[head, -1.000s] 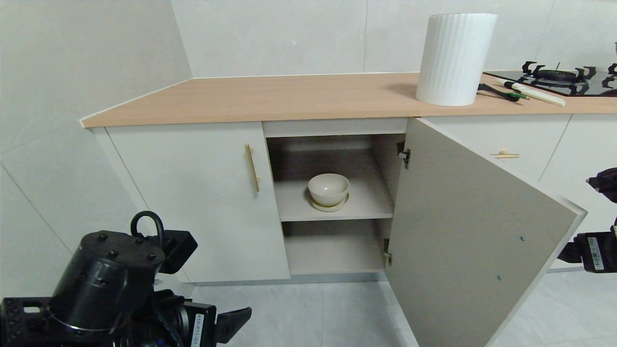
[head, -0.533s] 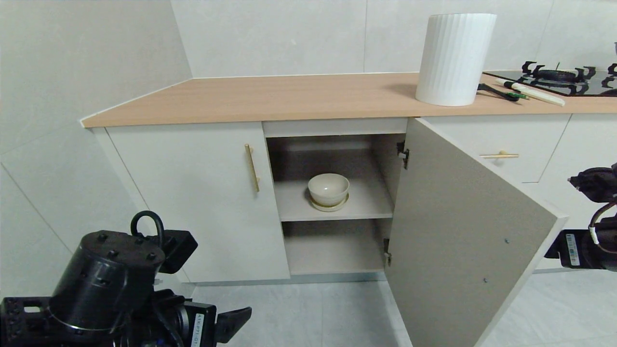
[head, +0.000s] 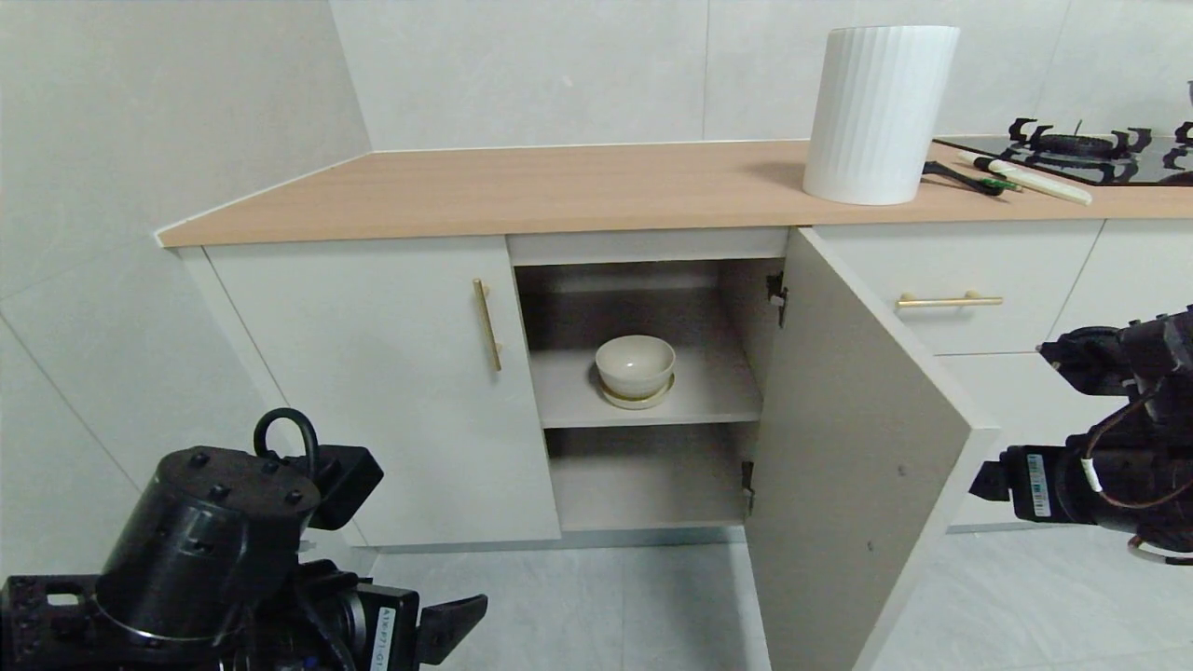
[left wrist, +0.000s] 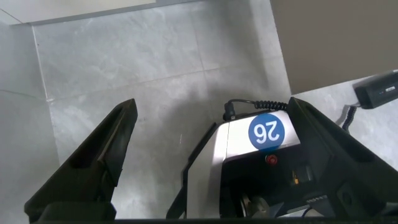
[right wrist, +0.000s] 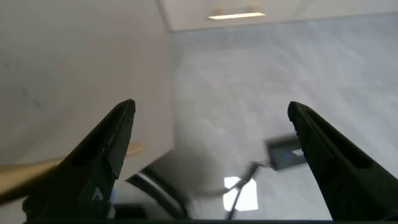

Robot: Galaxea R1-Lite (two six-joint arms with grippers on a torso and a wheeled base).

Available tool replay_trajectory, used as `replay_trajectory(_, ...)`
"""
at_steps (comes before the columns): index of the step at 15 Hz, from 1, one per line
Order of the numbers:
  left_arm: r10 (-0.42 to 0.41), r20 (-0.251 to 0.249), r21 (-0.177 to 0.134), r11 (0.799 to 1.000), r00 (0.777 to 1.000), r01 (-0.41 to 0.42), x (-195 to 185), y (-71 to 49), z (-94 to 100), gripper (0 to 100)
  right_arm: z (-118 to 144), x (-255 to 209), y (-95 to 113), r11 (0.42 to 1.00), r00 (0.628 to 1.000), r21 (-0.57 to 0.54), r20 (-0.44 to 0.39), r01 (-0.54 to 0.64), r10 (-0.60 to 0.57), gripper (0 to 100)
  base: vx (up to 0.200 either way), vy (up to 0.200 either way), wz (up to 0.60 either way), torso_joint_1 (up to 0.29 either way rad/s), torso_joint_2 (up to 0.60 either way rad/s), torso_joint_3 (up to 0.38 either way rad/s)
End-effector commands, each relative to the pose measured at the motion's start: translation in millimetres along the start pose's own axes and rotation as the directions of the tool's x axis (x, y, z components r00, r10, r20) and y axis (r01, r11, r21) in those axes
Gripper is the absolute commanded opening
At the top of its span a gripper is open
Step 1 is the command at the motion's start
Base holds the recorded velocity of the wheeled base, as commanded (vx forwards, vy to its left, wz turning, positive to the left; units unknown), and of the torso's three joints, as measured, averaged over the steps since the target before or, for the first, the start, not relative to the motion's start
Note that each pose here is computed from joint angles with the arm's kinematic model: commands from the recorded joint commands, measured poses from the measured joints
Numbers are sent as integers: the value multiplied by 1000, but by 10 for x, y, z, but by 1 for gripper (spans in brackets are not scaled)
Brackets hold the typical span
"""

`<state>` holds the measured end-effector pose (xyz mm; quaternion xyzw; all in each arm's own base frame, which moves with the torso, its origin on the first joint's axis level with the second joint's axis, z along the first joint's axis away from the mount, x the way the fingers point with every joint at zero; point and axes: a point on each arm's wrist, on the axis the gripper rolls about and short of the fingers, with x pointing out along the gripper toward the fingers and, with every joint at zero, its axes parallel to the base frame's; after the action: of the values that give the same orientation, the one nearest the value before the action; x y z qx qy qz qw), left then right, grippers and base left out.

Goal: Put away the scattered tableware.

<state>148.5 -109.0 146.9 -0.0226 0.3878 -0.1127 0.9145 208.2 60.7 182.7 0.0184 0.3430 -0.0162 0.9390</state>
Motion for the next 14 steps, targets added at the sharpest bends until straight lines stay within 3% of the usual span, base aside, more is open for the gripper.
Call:
replay_trajectory(1,1,1,-1,1000,1000,-1,-2,3,2,100,-88,120,142,999,999,-35,-20,-35,35,100,0,0,0,0,0,0)
replay_trajectory(9,-2,7,-1,1000,1000,2,-25,7,5,100,-99,353,588,976,977,-74,49,-204,208,100,0,0,0,0,0,0)
replay_trajectory(14,-8,31,-3,1000,999,8,-79,20,24,100,5,658,961,958,964,-118,12,-263,266,100,0,0,0,0,0,0)
